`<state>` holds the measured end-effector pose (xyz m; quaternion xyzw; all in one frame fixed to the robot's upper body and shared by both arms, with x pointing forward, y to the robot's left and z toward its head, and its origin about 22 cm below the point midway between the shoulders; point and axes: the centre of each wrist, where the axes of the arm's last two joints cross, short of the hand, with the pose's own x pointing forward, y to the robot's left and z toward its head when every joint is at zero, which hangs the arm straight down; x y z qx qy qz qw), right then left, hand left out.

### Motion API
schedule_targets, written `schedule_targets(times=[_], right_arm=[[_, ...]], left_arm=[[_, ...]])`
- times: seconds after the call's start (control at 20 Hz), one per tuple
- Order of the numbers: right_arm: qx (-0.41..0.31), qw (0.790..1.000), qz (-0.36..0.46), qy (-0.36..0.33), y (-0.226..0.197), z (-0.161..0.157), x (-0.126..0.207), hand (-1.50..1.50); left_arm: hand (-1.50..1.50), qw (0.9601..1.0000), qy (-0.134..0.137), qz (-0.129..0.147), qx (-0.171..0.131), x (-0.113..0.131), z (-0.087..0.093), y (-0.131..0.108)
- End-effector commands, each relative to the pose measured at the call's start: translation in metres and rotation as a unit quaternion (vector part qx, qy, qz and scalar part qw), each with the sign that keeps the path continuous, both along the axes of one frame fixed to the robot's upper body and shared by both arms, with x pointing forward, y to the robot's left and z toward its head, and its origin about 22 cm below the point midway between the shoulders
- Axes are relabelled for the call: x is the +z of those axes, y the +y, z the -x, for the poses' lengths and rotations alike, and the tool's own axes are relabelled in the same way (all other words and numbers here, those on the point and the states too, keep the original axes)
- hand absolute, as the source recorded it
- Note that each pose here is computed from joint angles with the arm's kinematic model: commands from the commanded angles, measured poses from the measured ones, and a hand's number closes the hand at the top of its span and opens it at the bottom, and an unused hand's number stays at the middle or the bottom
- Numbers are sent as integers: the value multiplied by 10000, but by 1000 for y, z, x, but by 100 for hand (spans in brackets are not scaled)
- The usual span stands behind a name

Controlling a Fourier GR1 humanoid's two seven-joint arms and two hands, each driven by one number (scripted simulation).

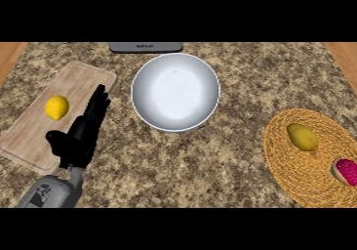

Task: Pick the cupcake from the placemat and place it in the bowl

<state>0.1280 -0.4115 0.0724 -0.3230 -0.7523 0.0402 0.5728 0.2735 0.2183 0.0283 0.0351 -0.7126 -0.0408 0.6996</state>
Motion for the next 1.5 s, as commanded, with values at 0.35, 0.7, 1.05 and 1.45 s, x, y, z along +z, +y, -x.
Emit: schedule_targets(times=[0.35,0.7,1.05,1.45], right_arm=[[-122,9786,93,2053,-8,-15,66,-150],[-21,9580,97,2867,-5,-40,24,-150],[282,9589,-141,2822,-7,-19,1,-150],[545,9668,-595,2423,-13,-19,-15,-150]], left_arm=[[0,9998,-35,-104,-179,5,-9,1],[0,9998,-72,-81,-143,-7,-8,4],[0,9999,-87,8,-66,8,7,-15],[0,10000,-29,52,-67,3,-3,-11]])
